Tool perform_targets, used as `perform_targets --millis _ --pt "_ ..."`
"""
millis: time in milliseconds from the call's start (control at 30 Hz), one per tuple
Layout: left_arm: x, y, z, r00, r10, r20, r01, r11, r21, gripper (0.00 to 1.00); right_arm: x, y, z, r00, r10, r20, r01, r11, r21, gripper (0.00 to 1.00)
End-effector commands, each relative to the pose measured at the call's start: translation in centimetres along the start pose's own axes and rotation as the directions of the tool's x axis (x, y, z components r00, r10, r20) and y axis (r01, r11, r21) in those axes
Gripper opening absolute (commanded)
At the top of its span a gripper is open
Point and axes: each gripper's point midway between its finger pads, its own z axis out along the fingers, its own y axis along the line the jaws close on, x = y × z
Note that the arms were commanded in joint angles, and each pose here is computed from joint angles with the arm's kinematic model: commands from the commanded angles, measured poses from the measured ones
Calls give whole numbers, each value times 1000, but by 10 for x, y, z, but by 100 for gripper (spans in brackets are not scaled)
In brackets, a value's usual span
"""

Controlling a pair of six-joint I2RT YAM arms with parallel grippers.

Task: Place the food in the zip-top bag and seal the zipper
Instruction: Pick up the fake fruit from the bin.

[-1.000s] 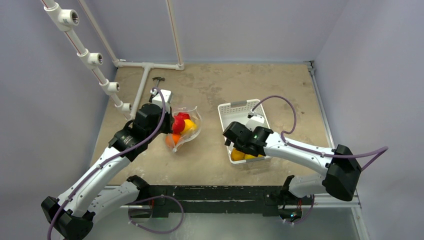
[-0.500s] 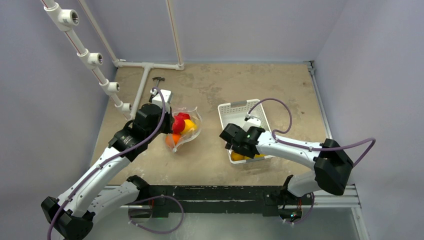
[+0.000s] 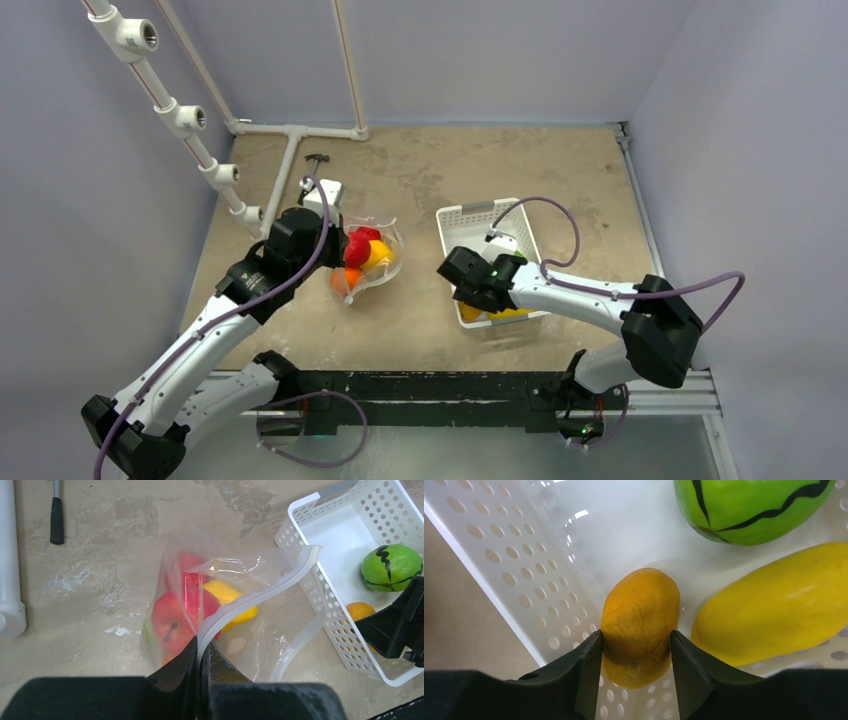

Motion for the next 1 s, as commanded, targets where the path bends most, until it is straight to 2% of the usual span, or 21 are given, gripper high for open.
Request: perform_targets --millis 0,100,200,400,967 --pt "-10 -4 -2 999 -5 48 4 1000 25 0 6 4 8 1000 -5 -10 5 1000 -11 32" --pt "-10 -4 -2 999 -5 49 3 1000 26 0 5 3 8 1000 -8 -8 8 1000 -5 12" --pt "-10 -4 -2 999 -5 47 4 1000 24 0 -2 3 3 1000 5 12 -5 1000 9 0" --pt "-10 -4 -1 999 -4 45 3 1000 24 0 -28 5 -11 995 48 90 -51 998 35 0" --pt "-8 -3 1 999 -2 35 1 1000 13 0 -98 47 -54 962 91 258 -72 994 -84 0"
